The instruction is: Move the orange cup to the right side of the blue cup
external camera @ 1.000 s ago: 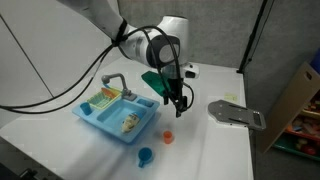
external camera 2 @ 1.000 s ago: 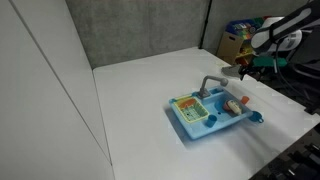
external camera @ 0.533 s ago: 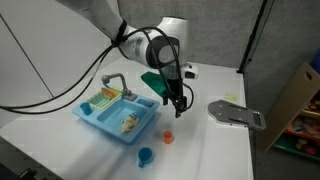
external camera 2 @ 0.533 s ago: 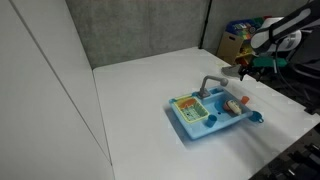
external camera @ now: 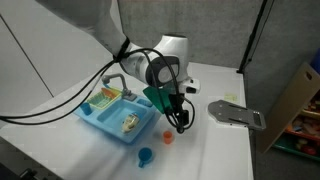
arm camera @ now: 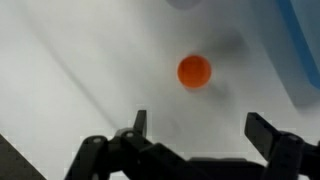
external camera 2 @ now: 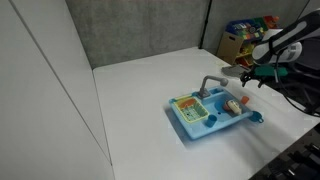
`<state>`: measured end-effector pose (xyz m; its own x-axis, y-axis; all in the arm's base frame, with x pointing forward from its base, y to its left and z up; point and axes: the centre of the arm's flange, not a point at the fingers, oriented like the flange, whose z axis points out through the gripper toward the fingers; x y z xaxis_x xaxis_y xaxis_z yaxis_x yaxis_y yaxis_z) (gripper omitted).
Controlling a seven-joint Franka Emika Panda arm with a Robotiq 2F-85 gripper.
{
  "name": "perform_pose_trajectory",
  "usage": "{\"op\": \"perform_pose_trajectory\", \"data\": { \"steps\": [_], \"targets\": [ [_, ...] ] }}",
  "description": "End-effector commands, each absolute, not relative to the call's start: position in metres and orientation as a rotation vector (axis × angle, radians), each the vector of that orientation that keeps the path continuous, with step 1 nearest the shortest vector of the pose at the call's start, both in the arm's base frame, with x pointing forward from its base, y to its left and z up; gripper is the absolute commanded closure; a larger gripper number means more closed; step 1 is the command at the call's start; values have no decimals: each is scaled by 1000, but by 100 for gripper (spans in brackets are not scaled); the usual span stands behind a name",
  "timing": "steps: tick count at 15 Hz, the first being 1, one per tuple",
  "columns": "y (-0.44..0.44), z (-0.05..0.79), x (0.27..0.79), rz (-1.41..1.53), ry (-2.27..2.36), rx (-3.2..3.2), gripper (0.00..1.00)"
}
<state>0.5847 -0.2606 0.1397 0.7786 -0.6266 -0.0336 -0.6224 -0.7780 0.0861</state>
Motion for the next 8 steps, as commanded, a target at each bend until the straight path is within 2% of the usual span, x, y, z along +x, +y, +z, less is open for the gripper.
{"op": "perform_pose_trajectory", "data": {
  "steps": [1, 8],
  "targets": [
    [-262, 116, 573, -88, -953, 2906, 0],
    [-254, 82, 559, -112, -835, 2902, 0]
  ]
}}
